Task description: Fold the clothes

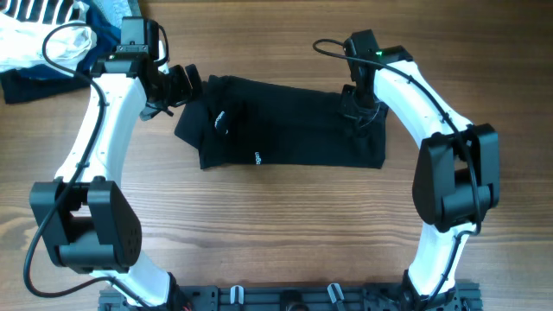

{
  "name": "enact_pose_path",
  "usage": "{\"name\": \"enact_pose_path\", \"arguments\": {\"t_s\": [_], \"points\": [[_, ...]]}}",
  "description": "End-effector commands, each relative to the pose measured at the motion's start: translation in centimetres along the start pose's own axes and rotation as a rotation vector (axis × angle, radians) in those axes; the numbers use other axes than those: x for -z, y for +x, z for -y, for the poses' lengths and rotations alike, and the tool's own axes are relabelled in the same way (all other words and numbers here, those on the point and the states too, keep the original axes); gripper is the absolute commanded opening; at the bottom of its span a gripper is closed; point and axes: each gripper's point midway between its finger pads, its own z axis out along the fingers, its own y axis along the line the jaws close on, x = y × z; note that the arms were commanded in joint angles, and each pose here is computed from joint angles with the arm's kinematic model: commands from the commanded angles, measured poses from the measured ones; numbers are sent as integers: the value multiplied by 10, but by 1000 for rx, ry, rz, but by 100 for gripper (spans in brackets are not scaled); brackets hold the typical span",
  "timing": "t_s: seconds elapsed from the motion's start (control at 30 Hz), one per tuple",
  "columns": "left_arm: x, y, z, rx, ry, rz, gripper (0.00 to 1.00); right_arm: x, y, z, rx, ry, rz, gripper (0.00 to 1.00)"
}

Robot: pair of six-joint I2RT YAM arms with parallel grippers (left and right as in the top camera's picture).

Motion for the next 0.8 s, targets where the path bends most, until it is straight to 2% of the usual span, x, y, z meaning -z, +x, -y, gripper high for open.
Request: {"name": "enact_pose_path", "arguments": {"t_s": [0.0, 0.03, 0.07, 0.17, 0.43, 0.5, 0.6, 0.67, 0.77], "points": [[-5, 1, 0, -11, 10, -17, 100, -7, 11, -10, 30, -49, -57, 64], [-5, 1, 0, -11, 10, -17, 100, -6, 13, -14, 61, -79, -71, 80], [-5, 1, 0, -11, 10, -17, 100, -4, 15, -20, 79, -115, -86, 89], [-5, 1, 0, -11, 10, -17, 100, 7, 12, -29, 85, -189, -105, 89], [-5, 3, 0, -10, 8, -22, 100, 38, -23, -9, 47, -212, -19, 90], [-5, 3, 0, -10, 7, -23, 100, 38, -29, 2, 42, -207, -13, 91], [-5, 3, 0, -10, 7, -23, 100, 34, -38, 37, -7, -116, -1, 100], [-5, 3, 0, -10, 7, -23, 100, 32, -42, 61, -39, -64, -1, 100], [-5, 3, 0, -10, 7, -23, 100, 28, -43, 81, 37, -123, -32, 99]]}}
